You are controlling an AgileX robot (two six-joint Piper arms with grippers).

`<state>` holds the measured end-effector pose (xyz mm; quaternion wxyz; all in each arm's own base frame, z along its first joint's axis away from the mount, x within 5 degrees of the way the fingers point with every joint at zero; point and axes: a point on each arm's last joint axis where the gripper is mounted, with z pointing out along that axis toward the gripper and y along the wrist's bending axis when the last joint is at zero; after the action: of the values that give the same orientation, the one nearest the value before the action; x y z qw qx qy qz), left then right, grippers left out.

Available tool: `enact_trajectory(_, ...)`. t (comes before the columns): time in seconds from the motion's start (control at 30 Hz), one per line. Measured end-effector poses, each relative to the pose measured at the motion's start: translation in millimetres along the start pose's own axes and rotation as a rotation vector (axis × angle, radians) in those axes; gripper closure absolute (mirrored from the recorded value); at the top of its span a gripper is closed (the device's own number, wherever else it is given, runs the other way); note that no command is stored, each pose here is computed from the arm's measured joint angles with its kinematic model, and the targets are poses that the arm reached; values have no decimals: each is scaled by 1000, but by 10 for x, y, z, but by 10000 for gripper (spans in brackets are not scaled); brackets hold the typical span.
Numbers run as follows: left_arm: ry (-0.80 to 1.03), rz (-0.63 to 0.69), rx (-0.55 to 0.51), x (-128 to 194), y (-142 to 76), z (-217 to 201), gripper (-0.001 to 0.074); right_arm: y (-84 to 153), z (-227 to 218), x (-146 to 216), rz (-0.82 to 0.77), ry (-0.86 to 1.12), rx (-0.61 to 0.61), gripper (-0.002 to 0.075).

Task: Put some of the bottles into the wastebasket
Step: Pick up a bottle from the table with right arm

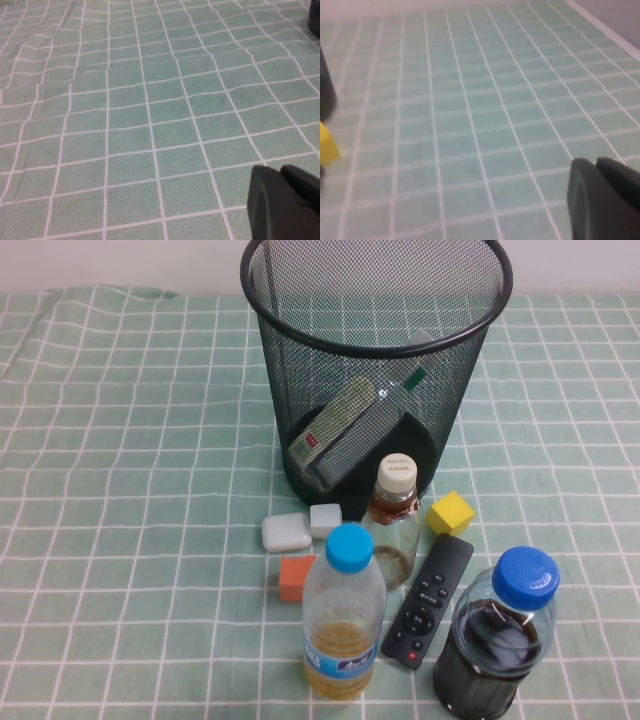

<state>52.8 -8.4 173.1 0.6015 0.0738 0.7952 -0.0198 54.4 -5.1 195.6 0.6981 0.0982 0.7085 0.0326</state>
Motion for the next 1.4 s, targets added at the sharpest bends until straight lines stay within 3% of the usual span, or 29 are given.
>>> enact_trajectory(0.2, 0, 0, 0, 0, 0, 0, 735, 29, -26, -216, 185, -236, -54, 733)
enact_trajectory(0.27, 0, 0, 0, 0, 0, 0, 735, 29, -28, -238, 342, -225, -66, 733)
enact_trajectory(0.37, 0, 0, 0, 0, 0, 0, 735, 65, -10, -307, 376, -122, -58, 733)
enact_trajectory(0.73, 0, -1, -2, 0, 1, 0, 735, 369, 334, -1275, 30, 463, -54, 733)
enact_trajectory(0.97, 0, -1, -2, 0, 1, 0, 735, 530, 917, -1608, -10, 651, -137, 731)
enact_trajectory(1.07, 0, -1, -2, 0, 1, 0, 735, 722, 1193, -1669, -27, 683, -228, 729)
enact_trajectory(1.3, 0, -1, -2, 0, 1, 0, 735, 1609, 1528, -1707, -229, 625, -524, 727)
enact_trajectory(1.4, 0, -1, -2, 0, 1, 0, 735, 1836, 1559, -1668, -248, 595, -592, 665)
